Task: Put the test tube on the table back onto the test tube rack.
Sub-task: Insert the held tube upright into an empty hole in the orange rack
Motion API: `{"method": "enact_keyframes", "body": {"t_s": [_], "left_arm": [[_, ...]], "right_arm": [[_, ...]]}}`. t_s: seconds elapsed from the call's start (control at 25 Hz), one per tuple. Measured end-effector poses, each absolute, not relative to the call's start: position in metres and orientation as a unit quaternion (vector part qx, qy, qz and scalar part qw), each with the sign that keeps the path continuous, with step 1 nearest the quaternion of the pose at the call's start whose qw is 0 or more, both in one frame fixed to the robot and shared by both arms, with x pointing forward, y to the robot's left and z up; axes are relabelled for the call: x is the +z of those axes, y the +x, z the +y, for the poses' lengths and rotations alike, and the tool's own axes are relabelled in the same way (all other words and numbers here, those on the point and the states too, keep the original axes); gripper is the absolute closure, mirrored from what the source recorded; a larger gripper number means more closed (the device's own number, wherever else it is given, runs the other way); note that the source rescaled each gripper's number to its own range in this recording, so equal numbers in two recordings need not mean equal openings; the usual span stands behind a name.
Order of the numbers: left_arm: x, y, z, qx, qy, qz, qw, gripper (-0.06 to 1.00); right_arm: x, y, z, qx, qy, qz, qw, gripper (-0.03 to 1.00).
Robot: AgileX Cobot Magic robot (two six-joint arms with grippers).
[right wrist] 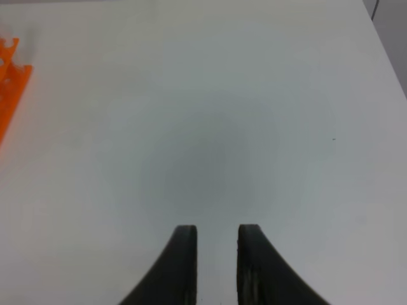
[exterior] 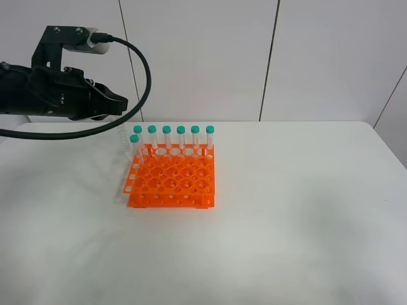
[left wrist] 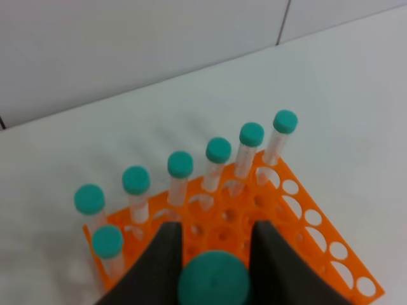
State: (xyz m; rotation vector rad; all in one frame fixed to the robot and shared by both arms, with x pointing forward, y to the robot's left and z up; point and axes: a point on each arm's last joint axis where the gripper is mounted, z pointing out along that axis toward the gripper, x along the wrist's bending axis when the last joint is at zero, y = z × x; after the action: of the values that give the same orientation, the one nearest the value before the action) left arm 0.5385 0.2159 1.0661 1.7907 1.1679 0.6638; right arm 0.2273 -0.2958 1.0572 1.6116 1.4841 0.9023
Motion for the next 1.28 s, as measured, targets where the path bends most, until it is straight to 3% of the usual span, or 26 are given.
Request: {"method": "enact_keyframes", "body": {"t_s": [1.28], "left_arm": [[1.028, 0.603, 0.183, 0.282, 0.697, 0.517, 0.409, 0.93]], "right_arm": [[1.057, 0.227, -0.296, 0.353, 0.63, 0.58, 0.376, 0.97]]}}
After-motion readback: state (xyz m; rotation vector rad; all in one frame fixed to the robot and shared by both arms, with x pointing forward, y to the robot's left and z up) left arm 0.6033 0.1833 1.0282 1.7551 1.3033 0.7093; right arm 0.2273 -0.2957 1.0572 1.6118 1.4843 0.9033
